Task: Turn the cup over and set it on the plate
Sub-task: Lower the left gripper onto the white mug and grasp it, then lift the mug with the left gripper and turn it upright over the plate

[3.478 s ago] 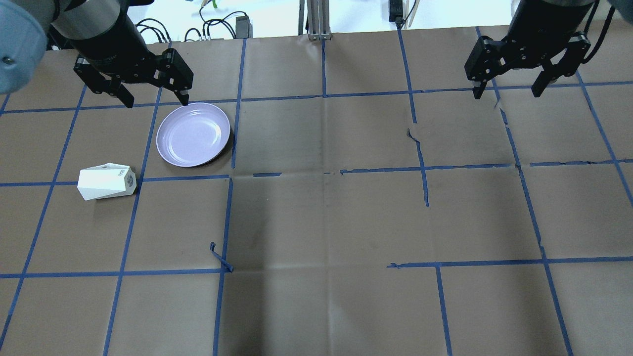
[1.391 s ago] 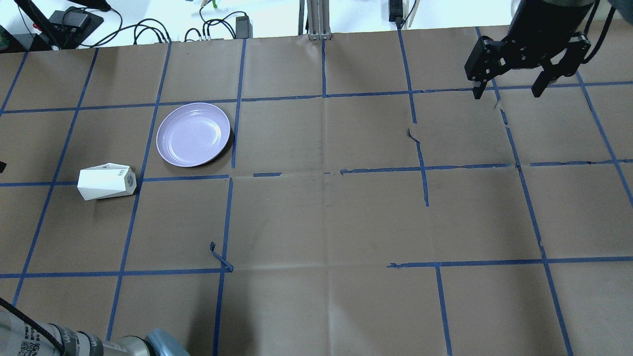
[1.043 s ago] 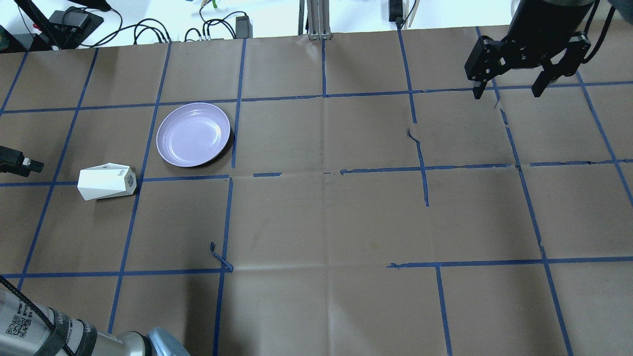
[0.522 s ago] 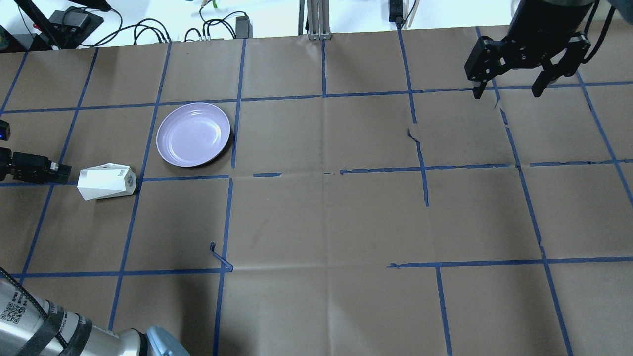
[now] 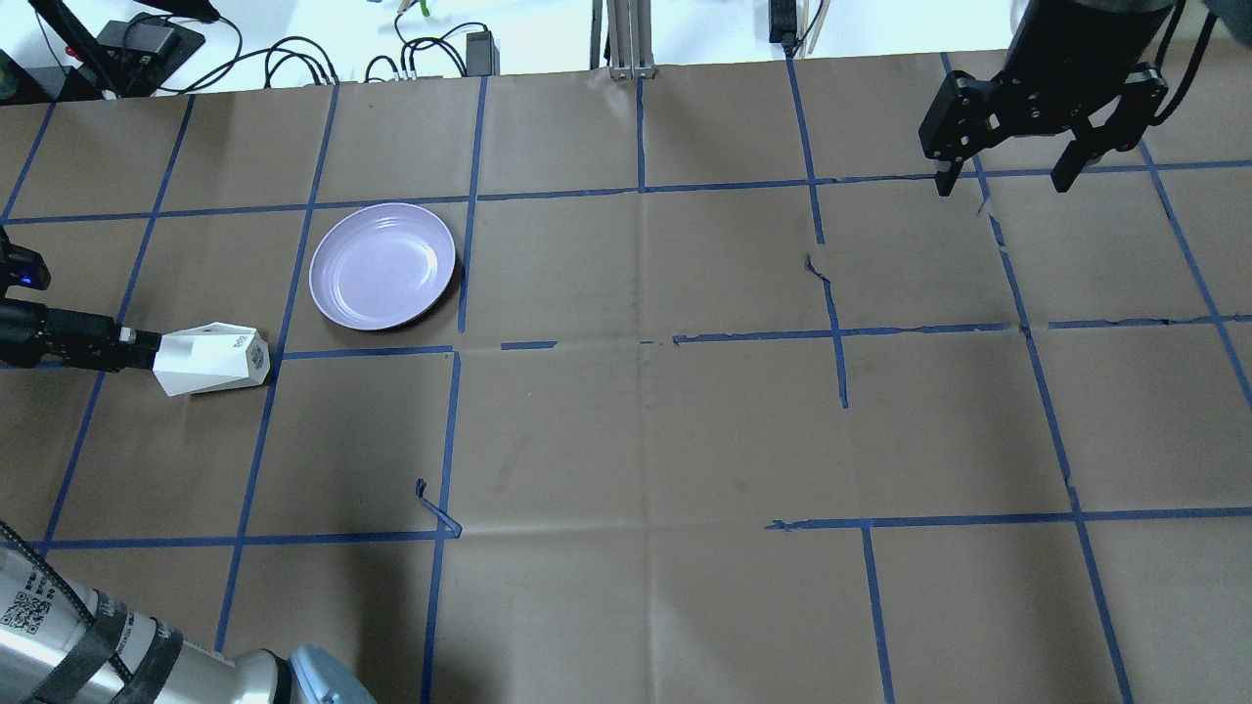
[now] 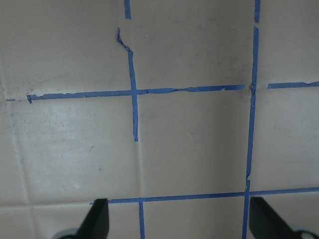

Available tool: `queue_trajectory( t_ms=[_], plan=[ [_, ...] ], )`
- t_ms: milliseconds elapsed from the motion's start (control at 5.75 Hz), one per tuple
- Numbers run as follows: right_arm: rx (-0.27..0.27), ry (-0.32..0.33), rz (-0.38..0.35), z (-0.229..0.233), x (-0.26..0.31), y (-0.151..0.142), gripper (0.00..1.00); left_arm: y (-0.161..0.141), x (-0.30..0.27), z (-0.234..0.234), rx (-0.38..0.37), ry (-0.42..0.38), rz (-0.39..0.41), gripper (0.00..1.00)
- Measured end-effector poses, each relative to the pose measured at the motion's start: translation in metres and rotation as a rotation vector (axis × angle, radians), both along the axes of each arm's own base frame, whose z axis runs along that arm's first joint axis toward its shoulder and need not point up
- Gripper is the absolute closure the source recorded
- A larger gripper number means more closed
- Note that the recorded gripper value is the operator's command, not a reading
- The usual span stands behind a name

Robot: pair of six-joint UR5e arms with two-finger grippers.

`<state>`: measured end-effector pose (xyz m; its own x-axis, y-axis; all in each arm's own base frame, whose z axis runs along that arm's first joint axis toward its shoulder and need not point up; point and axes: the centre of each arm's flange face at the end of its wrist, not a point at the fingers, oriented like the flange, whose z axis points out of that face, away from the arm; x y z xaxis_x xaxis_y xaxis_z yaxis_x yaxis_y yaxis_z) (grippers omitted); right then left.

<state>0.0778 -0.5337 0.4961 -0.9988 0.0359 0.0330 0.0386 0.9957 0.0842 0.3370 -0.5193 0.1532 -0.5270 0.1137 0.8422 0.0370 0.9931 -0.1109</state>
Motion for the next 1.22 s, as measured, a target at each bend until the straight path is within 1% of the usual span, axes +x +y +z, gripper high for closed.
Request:
queue_trajectory(
  t_ms=[174,522,696,870,1043,1217],
  plan=[
    [0.000,0.000,0.000,0.000,0.000,0.000,0.00,-0.001,-0.003,0.001,-0.009,0.003,-0.010,1.00],
    [0.000,0.000,0.000,0.000,0.000,0.000,0.00,-0.008,-0.007,0.018,-0.034,-0.007,-0.004,1.00],
    [0.000,0.000,0.000,0.000,0.000,0.000,0.00,-0.015,-0.015,0.042,-0.048,-0.026,0.003,1.00],
    [0.000,0.000,0.000,0.000,0.000,0.000,0.00,-0.022,-0.030,0.073,-0.046,-0.054,0.006,1.00],
    [0.000,0.000,0.000,0.000,0.000,0.000,0.00,-0.033,-0.058,0.108,-0.042,-0.100,-0.007,1.00],
    [0.000,0.000,0.000,0.000,0.000,0.000,0.00,-0.046,-0.094,0.143,-0.048,-0.179,-0.045,1.00]
  ],
)
